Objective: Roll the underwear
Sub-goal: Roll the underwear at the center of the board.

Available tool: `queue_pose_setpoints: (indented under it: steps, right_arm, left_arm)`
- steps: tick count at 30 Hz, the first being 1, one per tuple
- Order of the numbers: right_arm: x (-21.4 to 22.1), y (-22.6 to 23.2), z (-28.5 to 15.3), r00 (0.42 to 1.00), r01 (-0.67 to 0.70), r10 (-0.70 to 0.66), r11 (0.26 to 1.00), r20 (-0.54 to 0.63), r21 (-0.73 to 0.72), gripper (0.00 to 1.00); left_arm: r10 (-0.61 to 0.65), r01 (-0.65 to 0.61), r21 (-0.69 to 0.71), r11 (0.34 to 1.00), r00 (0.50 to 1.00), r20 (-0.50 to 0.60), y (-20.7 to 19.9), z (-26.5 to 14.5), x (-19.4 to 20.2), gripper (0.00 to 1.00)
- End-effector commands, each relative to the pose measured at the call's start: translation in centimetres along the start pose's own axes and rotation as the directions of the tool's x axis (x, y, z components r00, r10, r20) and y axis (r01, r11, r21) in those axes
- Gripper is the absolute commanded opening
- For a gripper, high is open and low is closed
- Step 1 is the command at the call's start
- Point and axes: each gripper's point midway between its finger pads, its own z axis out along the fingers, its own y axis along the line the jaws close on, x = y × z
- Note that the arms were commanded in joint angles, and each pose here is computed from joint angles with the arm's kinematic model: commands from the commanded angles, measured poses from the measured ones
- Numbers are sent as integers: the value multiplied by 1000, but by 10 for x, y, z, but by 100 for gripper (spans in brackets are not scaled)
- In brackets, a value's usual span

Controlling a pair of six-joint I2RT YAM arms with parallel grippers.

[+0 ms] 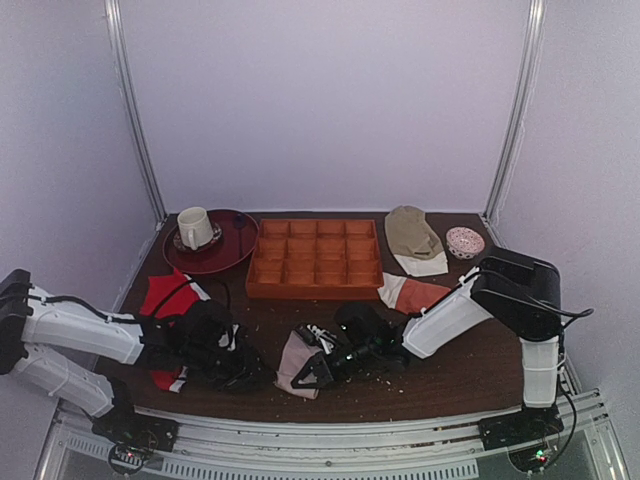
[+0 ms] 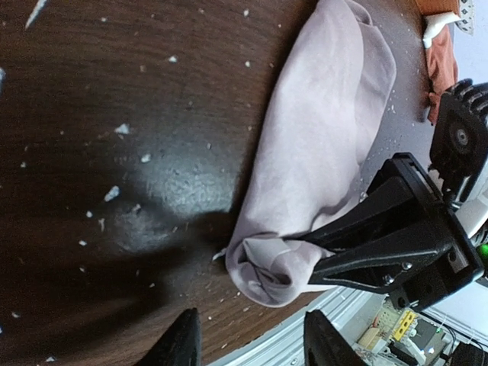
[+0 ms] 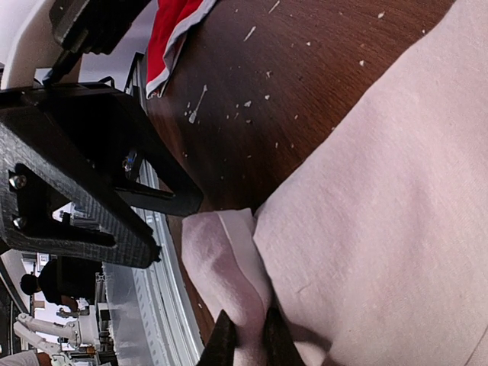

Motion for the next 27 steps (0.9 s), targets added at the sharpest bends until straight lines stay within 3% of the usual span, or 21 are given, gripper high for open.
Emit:
queue_pose_setpoints:
  steps: [1, 12, 21, 27]
  right_arm:
    - [79, -105, -12, 960, -193, 252, 912, -125, 363, 0]
    - [79, -103, -13, 960, -185, 246, 915, -131, 359, 0]
    - [81, -102, -13, 960, -183, 245, 918, -138, 352, 0]
    - [83, -102, -12, 958, -181, 245, 919, -149, 350, 0]
  left_arm:
    - [-28, 27, 43, 999, 999, 29, -3, 11, -3, 49]
    - [-44, 43, 48, 998, 998, 33, -2, 33, -8, 49]
    - [-58, 57, 36, 998, 998, 25, 8, 40, -6, 31]
    - [-62, 62, 31, 998, 998, 19, 10, 43, -6, 9]
